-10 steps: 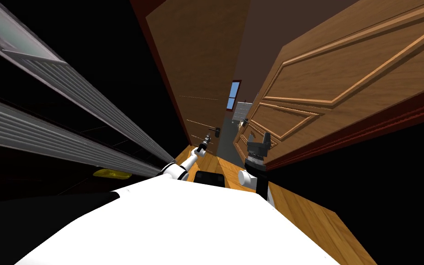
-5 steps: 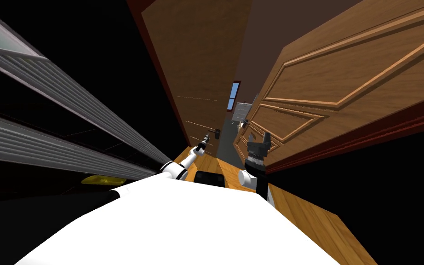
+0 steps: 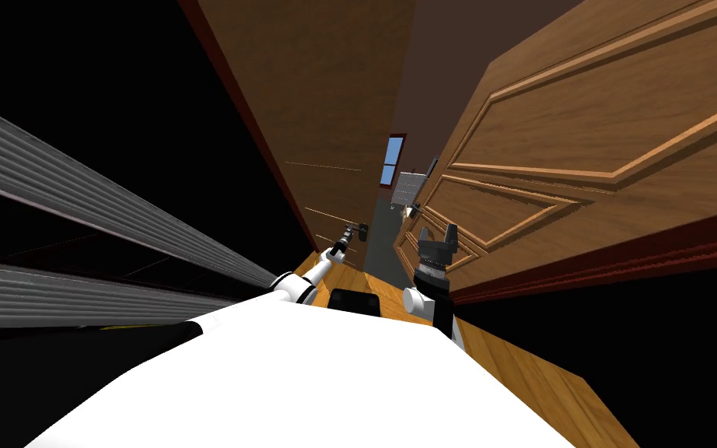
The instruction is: Push the door open
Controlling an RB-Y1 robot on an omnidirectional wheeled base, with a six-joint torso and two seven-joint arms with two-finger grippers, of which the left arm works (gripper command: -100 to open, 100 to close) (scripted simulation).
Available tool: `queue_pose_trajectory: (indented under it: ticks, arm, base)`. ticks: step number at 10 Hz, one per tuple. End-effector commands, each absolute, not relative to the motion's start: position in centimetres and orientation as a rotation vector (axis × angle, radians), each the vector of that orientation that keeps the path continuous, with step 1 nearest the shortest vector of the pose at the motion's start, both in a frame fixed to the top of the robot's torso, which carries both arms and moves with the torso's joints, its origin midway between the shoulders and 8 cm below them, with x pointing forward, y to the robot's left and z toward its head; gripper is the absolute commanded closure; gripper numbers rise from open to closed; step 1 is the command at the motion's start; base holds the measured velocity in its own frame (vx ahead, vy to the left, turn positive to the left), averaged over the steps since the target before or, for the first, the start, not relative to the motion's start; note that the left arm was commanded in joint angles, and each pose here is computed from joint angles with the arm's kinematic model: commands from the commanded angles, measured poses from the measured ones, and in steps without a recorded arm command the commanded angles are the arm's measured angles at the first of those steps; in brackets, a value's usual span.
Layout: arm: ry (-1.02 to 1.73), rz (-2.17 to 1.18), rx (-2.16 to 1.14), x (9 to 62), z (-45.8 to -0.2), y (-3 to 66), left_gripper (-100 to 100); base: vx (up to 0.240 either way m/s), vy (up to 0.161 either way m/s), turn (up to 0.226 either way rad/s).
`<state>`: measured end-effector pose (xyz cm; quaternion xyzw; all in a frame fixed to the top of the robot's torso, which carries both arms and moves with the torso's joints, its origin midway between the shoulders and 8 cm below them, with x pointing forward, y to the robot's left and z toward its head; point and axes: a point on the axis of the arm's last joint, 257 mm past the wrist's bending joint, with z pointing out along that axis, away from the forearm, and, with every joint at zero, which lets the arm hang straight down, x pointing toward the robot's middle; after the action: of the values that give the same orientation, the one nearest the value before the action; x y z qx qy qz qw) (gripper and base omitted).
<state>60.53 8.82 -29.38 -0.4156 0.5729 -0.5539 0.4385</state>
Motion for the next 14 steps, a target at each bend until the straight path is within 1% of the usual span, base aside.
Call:
queue_pose_trajectory:
  ticks: [1,2,3,4,9,10,14]
  arm:
    - [1.42,-1.401,-1.048,60.3,-29.3,7.4,-100]
    - [1.417,-1.418,-1.057,60.1,-29.3,6.4,-100]
    - [1.417,-1.408,-1.051,60.1,-29.3,7.1,-100]
    - [1.417,-1.408,-1.051,60.1,-29.3,7.1,100]
    - [1.417,-1.408,-1.051,60.1,-29.3,7.1,100]
    - [1.409,-1.387,-1.056,60.4,-29.3,8.5,100]
    - [1.386,-1.345,-1.068,61.0,-29.4,11.5,100]
  base:
    - [0.192,-0.054,-0.021]
    - [0.156,-0.039,-0.02]
    - [0.064,-0.016,-0.002]
    - [-0.009,0.001,0.008]
    - [-0.009,0.002,-0.003]
    - [0.072,-0.05,0.018]
    - [0.14,-0.111,0.043]
